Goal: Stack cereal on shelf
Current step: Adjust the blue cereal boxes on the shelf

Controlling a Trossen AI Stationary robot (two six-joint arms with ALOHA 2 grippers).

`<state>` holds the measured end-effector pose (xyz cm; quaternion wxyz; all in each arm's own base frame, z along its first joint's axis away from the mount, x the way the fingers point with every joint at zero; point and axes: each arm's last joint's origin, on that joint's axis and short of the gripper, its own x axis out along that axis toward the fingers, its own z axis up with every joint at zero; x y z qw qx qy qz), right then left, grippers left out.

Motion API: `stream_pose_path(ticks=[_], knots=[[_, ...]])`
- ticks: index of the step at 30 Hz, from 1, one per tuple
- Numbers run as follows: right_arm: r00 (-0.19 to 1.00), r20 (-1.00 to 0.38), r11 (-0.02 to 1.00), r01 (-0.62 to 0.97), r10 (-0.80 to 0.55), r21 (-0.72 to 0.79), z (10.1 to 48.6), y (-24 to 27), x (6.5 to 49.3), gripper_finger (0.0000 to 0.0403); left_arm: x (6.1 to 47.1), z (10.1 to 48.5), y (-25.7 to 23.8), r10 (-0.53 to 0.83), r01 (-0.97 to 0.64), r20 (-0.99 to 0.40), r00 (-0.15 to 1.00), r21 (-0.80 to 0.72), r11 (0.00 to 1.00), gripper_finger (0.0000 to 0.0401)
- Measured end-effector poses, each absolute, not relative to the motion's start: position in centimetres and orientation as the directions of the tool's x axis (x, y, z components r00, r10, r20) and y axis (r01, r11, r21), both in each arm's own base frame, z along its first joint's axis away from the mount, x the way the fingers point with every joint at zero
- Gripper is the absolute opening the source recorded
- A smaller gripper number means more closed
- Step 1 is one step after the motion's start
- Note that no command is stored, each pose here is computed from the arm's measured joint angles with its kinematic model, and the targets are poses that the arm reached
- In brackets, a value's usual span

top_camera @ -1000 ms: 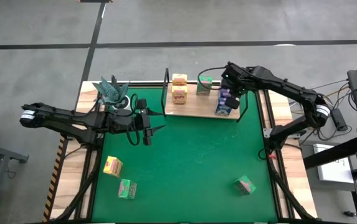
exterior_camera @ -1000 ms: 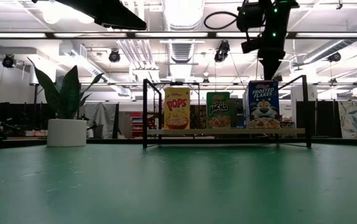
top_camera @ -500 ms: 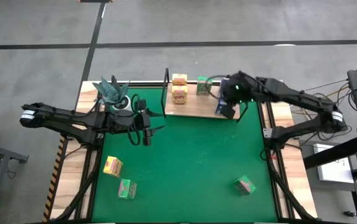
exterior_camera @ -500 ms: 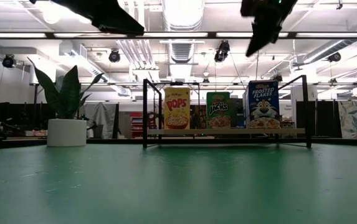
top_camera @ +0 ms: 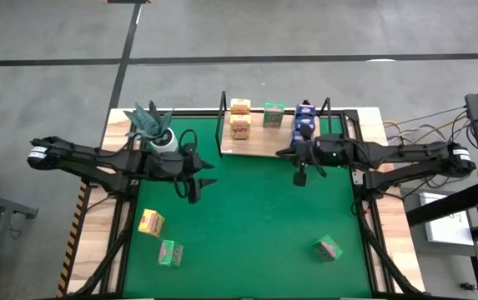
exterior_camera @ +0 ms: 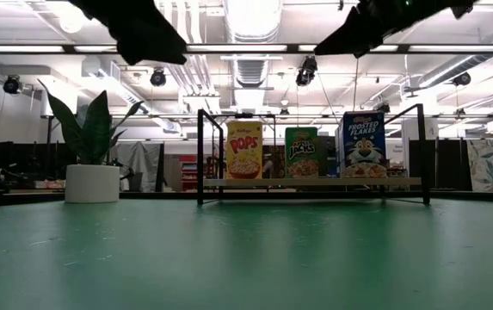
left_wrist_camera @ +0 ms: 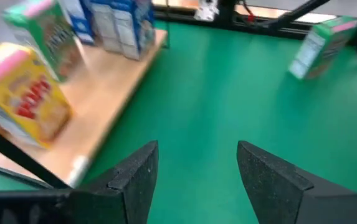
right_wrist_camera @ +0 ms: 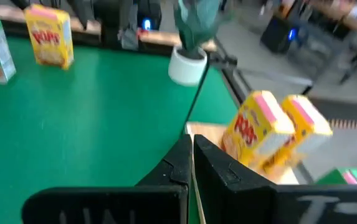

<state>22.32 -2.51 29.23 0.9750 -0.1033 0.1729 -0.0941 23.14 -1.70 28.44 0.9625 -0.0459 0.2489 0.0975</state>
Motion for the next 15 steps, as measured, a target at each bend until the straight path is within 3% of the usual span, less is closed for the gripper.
stream_pose_path(ticks=[4,8,12,15], knots=[[0.954,-0.212,0.953,0.152,-0.210,-0.263,28.3,-2.2,22.0,0.0009,23.4,29.2,-2.6,0.130,-0.225,-0.584,0.801,-0.093,0.970,0.0201],[0.956,-0.195,0.959,0.176,-0.220,-0.220,28.2,-2.2,21.5,0.0009,24.3,29.4,-3.4,0.116,-0.217,-0.649,0.752,-0.078,0.973,0.0201],[0.896,-0.220,0.921,0.360,-0.387,-0.152,28.1,-2.7,21.0,0.0009,25.5,28.9,-3.9,0.115,-0.208,-0.684,0.720,-0.055,0.977,0.0201],[0.794,-0.250,0.831,0.547,-0.554,-0.103,27.6,-3.2,20.6,0.0009,26.3,28.6,-4.0,0.118,-0.193,-0.696,0.708,-0.031,0.981,0.0201]])
